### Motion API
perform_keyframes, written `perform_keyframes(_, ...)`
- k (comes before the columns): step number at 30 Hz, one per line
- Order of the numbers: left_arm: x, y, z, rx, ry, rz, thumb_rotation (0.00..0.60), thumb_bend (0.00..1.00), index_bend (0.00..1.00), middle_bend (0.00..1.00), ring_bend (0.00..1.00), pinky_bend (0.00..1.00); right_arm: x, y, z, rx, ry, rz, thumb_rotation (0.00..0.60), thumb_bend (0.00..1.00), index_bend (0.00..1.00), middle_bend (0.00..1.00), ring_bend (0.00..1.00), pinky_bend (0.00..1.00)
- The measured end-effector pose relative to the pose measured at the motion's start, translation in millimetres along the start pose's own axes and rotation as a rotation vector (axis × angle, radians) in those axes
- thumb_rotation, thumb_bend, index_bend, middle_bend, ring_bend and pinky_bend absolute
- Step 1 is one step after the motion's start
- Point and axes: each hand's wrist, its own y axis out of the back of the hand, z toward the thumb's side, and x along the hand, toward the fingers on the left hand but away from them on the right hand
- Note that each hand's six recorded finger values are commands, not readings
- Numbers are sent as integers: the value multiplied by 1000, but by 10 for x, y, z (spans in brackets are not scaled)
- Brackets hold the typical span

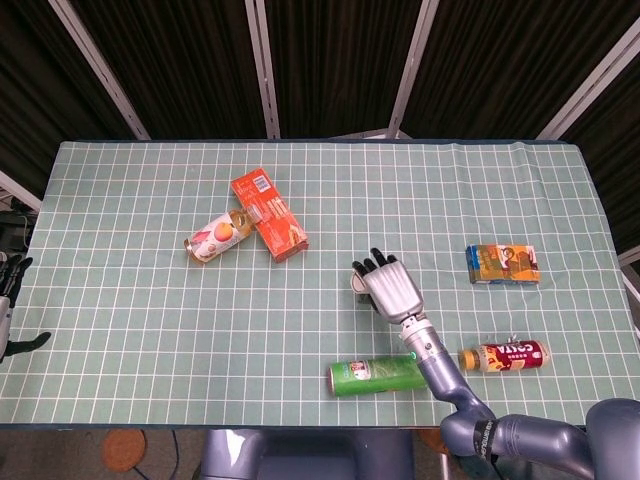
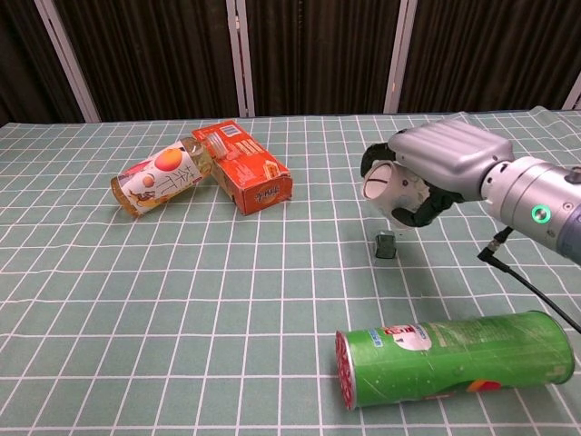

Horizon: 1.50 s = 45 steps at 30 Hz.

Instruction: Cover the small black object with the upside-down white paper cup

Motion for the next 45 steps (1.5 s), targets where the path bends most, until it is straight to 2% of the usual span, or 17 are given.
perform_keyframes(5, 4, 0, -4, -5, -1, -4, 600, 0, 0, 0, 0, 0, -90, 55, 51, -205, -8, 7, 600, 335, 287, 351, 169, 408)
perform_keyframes(10, 6, 2, -12, -12, 1, -9, 600, 0, 0, 0, 0, 0, -164, 4, 139, -313, -19, 23, 600, 335, 287, 351, 163, 403)
perform_keyframes(19, 7, 7, -15, -17, 0, -13, 600, 0, 0, 0, 0, 0, -255, -122, 142, -343, -56, 32, 600, 335, 287, 351, 159, 403)
perform_keyframes(38, 10, -13, -7, -18, 1, -24, 600, 0, 0, 0, 0, 0, -186, -233, 37, -409, -96, 78, 600, 333, 285, 345, 136, 385)
perform_keyframes(45, 11, -17, -5, -18, 0, -28, 600, 0, 0, 0, 0, 0, -118, -268, 8, -418, -89, 121, 600, 309, 148, 176, 45, 298)
